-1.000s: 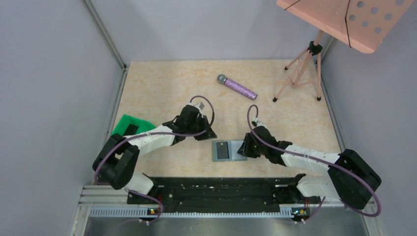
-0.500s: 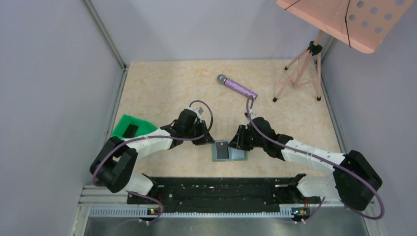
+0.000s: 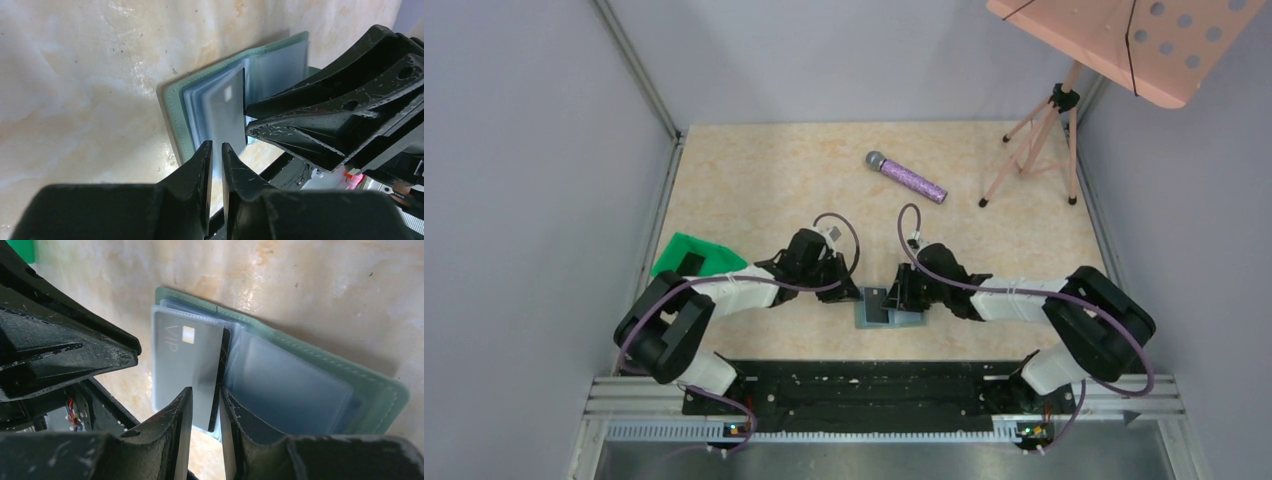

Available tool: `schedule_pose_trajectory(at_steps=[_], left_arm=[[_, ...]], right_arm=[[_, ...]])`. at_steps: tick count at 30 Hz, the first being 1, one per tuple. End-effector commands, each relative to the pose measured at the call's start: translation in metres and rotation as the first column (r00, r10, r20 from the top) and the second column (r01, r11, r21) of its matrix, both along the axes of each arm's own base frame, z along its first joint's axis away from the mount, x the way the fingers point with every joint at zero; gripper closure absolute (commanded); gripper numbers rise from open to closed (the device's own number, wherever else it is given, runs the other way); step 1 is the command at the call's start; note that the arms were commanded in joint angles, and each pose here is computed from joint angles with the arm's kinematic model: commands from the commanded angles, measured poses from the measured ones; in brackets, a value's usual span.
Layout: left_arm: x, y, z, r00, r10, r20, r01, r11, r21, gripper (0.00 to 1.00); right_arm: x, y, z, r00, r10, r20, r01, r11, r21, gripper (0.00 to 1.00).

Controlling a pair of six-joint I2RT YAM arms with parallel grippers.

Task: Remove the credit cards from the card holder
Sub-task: Remove the credit card from the card holder.

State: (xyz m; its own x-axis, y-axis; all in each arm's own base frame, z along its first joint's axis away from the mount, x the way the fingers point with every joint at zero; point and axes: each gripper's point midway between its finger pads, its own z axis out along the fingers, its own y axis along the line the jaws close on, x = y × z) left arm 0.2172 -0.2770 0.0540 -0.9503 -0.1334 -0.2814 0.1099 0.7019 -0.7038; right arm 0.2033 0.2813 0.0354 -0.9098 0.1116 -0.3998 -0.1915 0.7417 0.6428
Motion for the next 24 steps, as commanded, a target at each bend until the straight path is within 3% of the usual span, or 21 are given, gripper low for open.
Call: schedule_pose_trajectory(at_steps=[1,13,24], left_arm=[[0.0,-0.005,-0.005,1.0,-0.022,0.011,0.022,1.0,-0.019,0.83],[-0.008,0.001,-0.032,0.999,-0.003,-0.052,0.006,0.999,0.051,0.89],[-0.01,0.0,-0.038,0.997,-0.002,-0.073,0.006,0.998,0.064,0.92]], right_arm=[[0.009,0.0,-0.005,0.999,0.008,0.048,-0.008,1.0,0.015,0.73],[0.008,-0.008,-0.008,0.998,-0.003,0.055,0.004,1.0,-0.023,0.73],[0.009,-0.003,0.001,1.0,-0.012,0.025,0.01,0.996,0.084,0.73]])
